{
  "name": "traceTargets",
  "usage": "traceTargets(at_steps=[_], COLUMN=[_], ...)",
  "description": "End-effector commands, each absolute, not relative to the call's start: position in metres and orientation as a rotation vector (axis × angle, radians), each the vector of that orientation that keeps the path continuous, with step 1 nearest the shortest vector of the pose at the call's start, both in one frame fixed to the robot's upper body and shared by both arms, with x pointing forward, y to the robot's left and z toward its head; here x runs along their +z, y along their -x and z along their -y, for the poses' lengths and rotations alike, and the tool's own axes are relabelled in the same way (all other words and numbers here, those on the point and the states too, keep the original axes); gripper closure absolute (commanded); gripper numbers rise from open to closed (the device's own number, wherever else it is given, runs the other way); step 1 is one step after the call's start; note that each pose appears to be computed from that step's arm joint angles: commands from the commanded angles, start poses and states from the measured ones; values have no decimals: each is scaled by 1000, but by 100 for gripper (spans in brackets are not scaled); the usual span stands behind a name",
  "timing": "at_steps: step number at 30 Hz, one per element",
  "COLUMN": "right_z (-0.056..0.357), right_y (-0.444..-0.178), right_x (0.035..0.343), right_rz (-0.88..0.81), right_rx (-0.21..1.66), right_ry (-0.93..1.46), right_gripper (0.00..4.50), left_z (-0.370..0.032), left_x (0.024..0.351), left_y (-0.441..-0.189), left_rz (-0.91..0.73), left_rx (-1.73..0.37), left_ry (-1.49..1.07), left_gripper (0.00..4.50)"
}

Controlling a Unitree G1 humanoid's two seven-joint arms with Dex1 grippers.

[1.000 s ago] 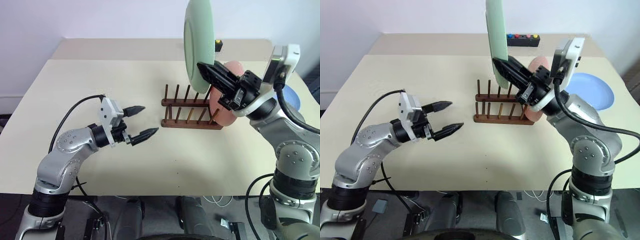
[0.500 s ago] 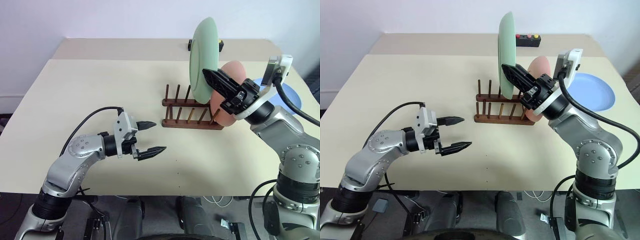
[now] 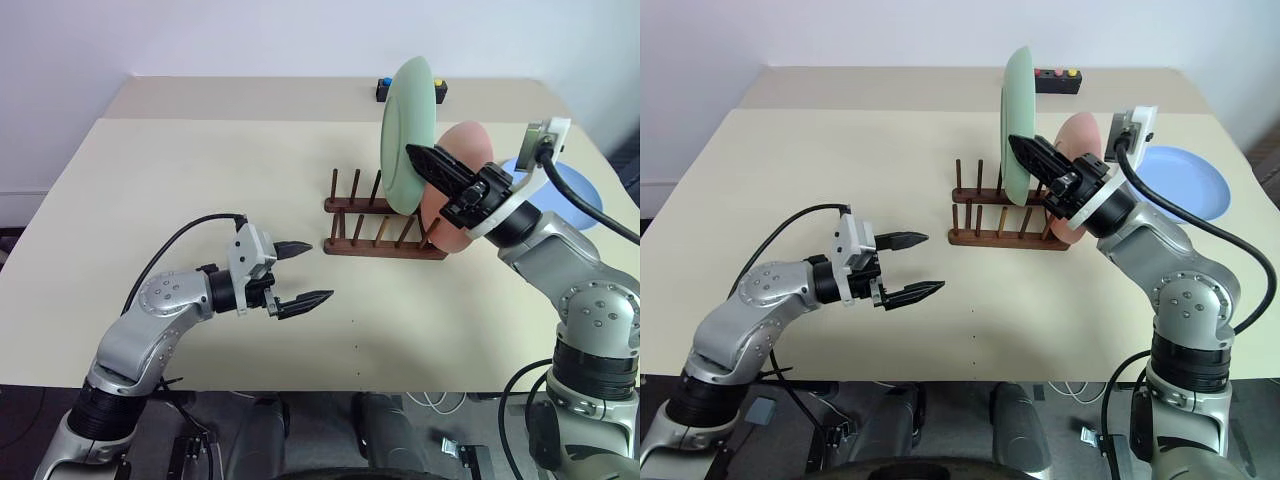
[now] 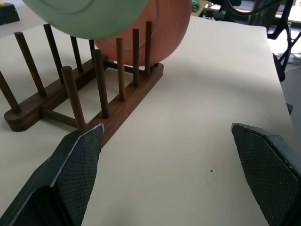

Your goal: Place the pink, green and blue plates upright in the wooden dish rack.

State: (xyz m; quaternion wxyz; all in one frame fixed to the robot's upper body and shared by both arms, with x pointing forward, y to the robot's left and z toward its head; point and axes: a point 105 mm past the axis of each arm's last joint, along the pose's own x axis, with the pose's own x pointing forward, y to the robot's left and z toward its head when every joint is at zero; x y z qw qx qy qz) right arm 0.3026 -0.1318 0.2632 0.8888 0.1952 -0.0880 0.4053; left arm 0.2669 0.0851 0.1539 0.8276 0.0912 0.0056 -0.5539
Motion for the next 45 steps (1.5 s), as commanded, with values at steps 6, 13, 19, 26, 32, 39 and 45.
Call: traceTargets(at_steps=[6, 13, 19, 26, 32, 39, 45], right_z=[136, 137, 136, 138, 142, 144, 146], right_y=[-298, -298, -298, -299, -298, -295, -288], right_x=[274, 272, 273, 274, 275, 276, 280], right_rz=[218, 212, 216, 226, 224, 220, 235], right_rx=[850, 849, 847, 830, 821, 833, 856], right_ry=[-425, -431, -416, -386, -339, -283, -222], right_gripper=[450, 251, 3, 3, 3, 3, 3], left_z=[-82, -82, -83, -82, -82, -82, -81], left_x=[162, 162, 162, 161, 161, 161, 161], left_y=[-265, -266, -266, -266, -265, -266, -266], left_rz=[33, 34, 33, 31, 31, 31, 34], left_rx=[-1189, -1187, -1185, -1187, -1187, -1189, -1191], left_ry=[-206, -207, -209, -207, -208, -206, -208], left_gripper=[4, 0, 0, 0, 0, 0, 0])
